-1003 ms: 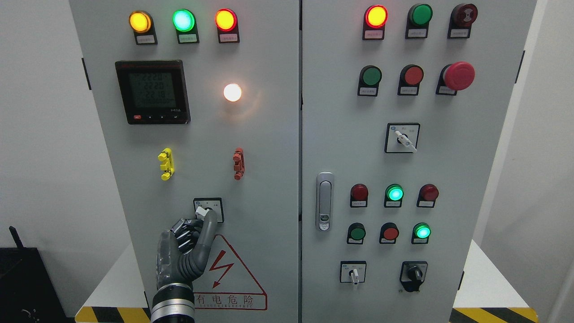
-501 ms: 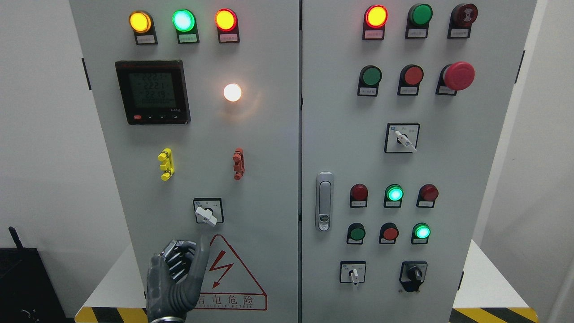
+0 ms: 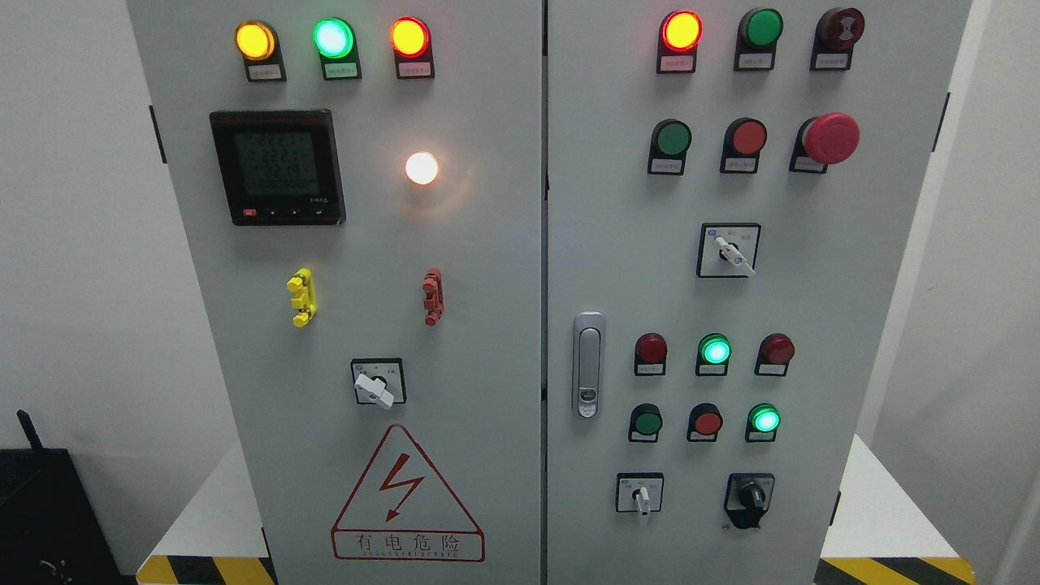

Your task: Turn on light switch 1

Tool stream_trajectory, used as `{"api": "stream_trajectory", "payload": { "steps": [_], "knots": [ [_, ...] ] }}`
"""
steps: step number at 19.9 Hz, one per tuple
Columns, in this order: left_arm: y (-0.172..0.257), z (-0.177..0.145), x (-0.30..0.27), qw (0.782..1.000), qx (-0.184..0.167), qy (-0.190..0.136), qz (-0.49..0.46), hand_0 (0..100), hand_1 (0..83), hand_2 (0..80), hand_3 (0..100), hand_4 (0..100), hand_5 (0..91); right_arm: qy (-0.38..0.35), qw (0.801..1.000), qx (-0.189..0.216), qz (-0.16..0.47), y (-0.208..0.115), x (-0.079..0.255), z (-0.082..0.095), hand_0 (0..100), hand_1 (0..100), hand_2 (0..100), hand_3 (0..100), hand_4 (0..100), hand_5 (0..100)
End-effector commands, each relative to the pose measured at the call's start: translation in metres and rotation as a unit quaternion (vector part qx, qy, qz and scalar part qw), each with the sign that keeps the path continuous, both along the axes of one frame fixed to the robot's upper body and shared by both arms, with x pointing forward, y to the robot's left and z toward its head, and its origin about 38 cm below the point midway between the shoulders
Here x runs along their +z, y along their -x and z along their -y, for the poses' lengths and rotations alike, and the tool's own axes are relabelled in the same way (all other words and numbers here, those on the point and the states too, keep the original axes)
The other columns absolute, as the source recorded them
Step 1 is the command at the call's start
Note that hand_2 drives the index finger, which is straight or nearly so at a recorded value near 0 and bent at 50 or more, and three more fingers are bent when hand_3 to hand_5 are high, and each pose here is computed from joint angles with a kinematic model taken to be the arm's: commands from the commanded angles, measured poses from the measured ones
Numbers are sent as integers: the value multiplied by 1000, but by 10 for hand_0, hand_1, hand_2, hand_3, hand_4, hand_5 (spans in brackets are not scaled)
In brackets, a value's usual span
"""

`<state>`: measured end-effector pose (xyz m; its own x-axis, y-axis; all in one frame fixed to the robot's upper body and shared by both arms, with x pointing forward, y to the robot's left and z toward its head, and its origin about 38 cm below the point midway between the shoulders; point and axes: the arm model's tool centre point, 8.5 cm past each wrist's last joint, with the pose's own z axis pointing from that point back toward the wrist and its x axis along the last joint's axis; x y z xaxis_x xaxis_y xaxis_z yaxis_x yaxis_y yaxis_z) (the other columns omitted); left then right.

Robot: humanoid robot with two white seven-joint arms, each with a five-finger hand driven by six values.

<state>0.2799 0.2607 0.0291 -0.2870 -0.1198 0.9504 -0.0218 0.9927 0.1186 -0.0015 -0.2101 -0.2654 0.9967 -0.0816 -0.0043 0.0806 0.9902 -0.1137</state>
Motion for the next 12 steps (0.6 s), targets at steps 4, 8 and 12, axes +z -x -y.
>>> {"api": "stream_trajectory", "payload": {
  "steps": [4,8,12],
  "knots": [
    [256,-68,-255,841,54,63,-535,288,335,182,491,666,407,0,1000,0,0,0,0,0,307,0,0,0,0,0],
    [319,-52,-272,733,-5,48,-678,397,350,0,171,353,0,0,1000,0,0,0,0,0,307,0,0,0,0,0],
    [353,-33,-280,620,-42,20,-783,438,329,0,0,46,0,0,1000,0,0,0,0,0,307,0,0,0,0,0]
  ]
}}
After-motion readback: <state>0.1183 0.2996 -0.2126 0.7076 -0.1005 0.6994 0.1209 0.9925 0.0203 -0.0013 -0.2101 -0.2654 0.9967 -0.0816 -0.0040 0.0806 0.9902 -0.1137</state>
